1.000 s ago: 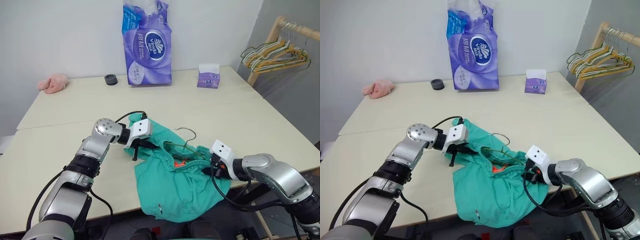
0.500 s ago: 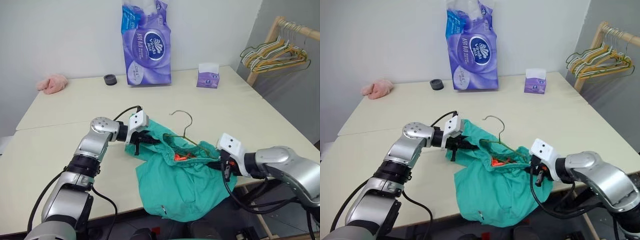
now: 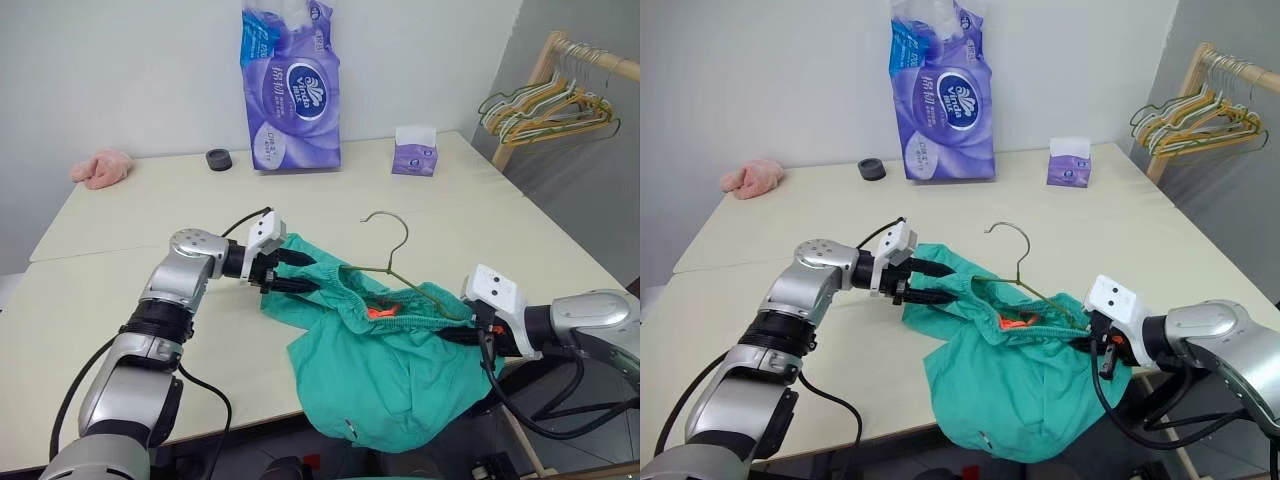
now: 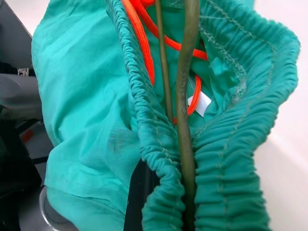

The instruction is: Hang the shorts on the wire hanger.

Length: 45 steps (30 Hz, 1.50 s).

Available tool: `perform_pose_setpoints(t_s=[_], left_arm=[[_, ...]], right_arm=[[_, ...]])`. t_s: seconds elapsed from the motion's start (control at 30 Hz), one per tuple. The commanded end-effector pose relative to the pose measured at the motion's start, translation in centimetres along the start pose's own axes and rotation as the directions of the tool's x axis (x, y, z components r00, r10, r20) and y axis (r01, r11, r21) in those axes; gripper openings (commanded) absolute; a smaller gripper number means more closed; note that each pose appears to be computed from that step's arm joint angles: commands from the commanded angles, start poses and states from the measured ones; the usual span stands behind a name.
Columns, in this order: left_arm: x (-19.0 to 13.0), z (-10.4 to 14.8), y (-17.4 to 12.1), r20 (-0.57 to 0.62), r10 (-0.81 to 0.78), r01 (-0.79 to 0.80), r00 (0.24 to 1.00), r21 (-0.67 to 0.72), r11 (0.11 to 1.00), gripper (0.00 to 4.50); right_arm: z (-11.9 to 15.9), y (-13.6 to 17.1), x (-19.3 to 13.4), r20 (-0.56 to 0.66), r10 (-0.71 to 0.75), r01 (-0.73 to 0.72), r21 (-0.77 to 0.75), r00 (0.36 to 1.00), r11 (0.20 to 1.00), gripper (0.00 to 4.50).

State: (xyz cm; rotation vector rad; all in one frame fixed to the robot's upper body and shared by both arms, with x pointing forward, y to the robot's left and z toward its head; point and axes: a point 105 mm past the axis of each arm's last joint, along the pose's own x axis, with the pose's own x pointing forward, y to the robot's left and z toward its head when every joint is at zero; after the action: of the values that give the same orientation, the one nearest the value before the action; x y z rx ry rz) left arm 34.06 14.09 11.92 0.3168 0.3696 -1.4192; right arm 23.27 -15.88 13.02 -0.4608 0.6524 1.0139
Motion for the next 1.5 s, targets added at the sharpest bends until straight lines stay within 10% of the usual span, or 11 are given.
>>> perform_pose_setpoints(t_s=[0.03,0.3,0.57,1.4,1.5], left_arm=[[0.1,0.4,-0.3,-0.019,-0.041,0.041,0.999,0.020,0.999,2.99],[2.3,-0.6,1.0,-0.028,0.029,-0.028,0.999,0.040,0.999,2.48],[2.5,-1.3,2.2,-0.021,0.103,-0.101,0.994,0.060,0.993,0.03],[2.6,-1.7,1.8,0.049,0.125,-0.128,0.991,0.055,0.990,0.03],[2.5,-1.4,2.0,0.076,0.154,-0.157,0.985,0.035,0.987,0.66]], right_arm=[[1.0,0.1,-0.8,0.034,-0.017,0.019,-0.042,0.999,0.999,0.00],[1.0,0.4,-0.7,0.039,-0.011,0.013,-0.041,0.999,0.999,0.00],[0.8,0.6,-0.9,0.029,-0.010,0.011,-0.039,1.000,0.999,0.00],[0.4,-0.2,-1.6,0.038,-0.053,0.053,0.013,0.998,0.999,0.00],[0.7,-0.7,-1.8,0.059,-0.076,0.074,0.035,0.995,0.997,0.00]])
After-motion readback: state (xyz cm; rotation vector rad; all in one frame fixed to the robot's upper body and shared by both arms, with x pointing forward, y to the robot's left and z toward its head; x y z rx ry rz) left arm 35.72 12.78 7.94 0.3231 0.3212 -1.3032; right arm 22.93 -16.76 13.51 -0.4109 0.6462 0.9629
